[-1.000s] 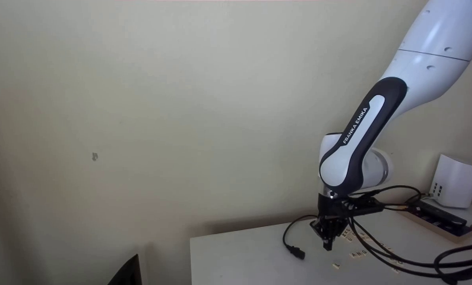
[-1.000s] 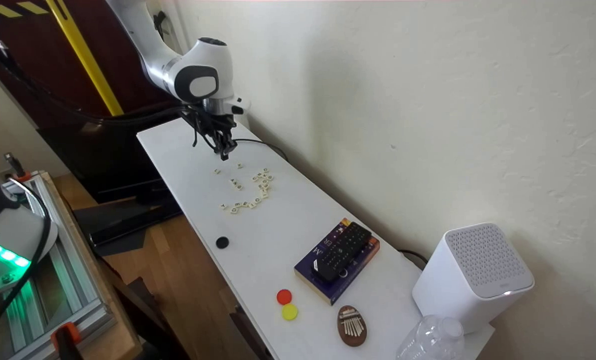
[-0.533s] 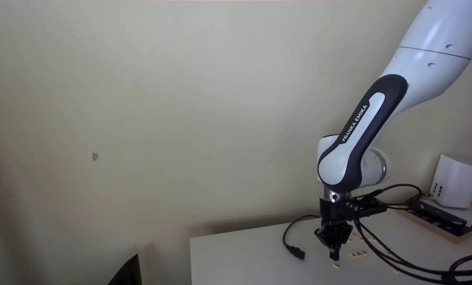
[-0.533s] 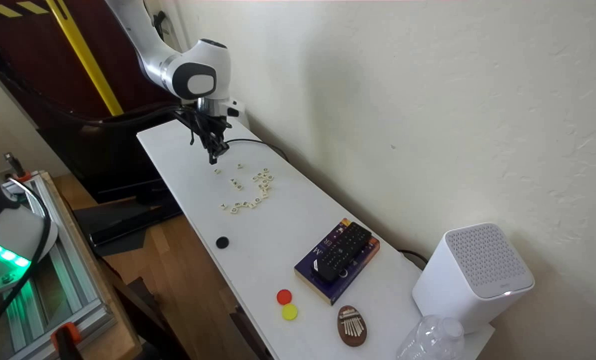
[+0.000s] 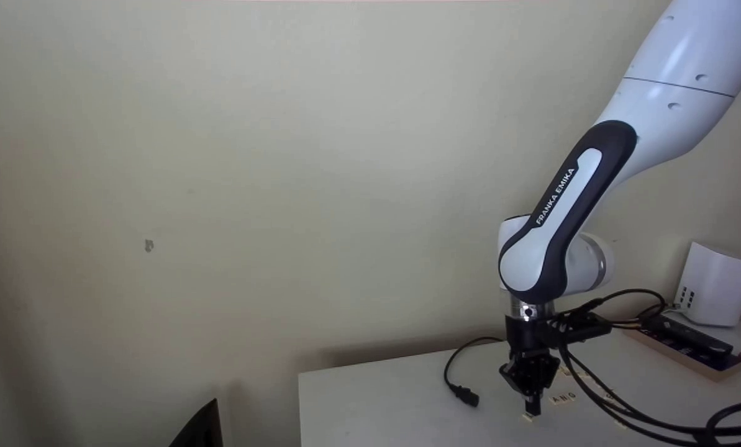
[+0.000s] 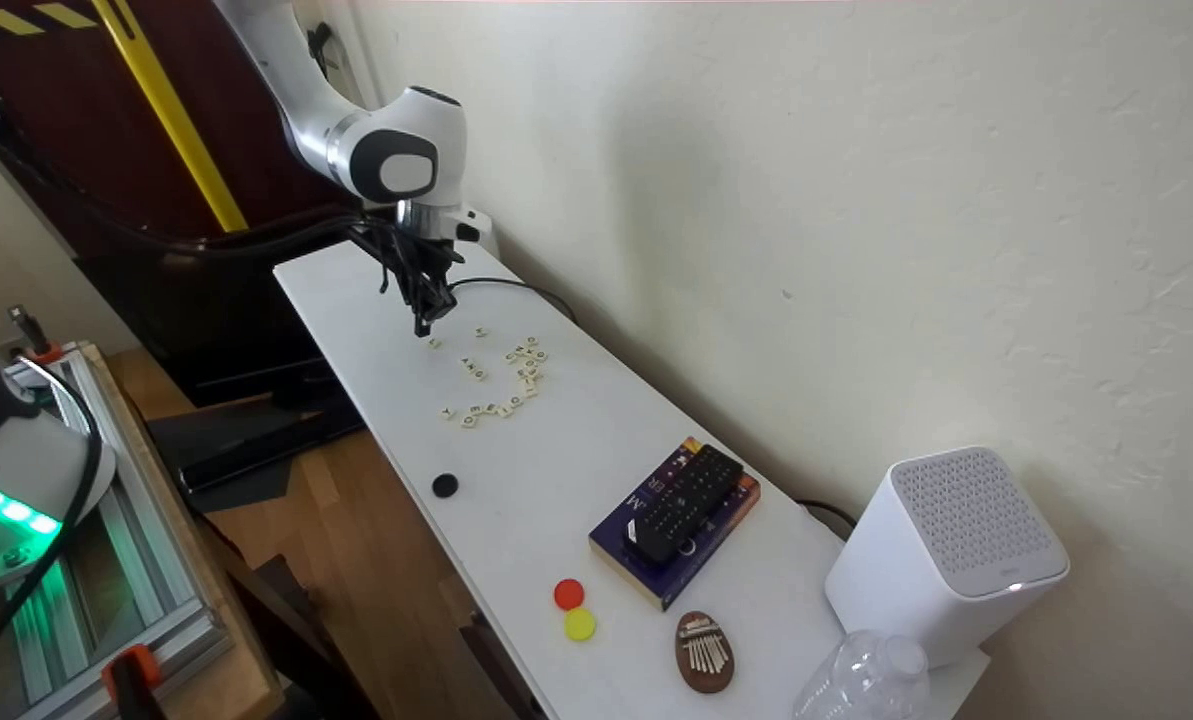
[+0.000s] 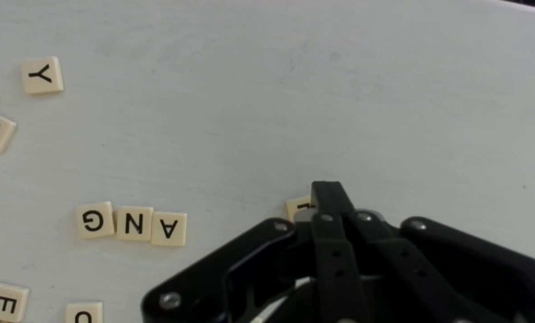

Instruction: Move the letter pieces on the table

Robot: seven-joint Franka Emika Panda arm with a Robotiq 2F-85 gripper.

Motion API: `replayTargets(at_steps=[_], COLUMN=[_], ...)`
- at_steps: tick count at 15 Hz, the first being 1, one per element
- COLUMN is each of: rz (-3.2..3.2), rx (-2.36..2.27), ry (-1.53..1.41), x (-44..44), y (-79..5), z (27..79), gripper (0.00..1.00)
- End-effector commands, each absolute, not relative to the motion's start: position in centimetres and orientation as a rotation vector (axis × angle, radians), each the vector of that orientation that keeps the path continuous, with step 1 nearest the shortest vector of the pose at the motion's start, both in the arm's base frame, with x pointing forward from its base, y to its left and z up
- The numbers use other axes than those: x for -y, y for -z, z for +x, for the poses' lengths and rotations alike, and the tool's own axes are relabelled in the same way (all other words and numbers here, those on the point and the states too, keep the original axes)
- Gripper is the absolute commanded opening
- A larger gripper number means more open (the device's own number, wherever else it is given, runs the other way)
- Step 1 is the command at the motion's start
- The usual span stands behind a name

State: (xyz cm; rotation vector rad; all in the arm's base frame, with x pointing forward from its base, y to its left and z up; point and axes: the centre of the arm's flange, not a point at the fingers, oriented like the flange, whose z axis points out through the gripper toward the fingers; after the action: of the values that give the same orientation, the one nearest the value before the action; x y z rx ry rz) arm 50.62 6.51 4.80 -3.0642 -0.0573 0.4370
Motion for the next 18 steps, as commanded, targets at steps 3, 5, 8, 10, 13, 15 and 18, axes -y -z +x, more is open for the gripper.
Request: replayTargets(at_steps=[3,5,8,10,13,15,18], rz=[-3.053,-3.053,-3.053,-3.054,-3.058,-3.064,-3.07], rx=[0.04,0.031,0.031,0.024,-0.001,-0.023,-0.058], ry=[-0.443,-0.435,-0.437,-0.443,-0.457,-0.46,-0.465], x=[-6.0,-5.9,-5.9,-5.8,-5.3,-4.9,-4.1], y=[-3.2,-2.9,-2.5,-2.4,-2.3,-2.3,-2.3], z=[51.3,51.4,51.5,51.6,51.3,51.0,50.9], gripper=[0.0,0.0,0.0,0.0,0.0,0.0,0.0])
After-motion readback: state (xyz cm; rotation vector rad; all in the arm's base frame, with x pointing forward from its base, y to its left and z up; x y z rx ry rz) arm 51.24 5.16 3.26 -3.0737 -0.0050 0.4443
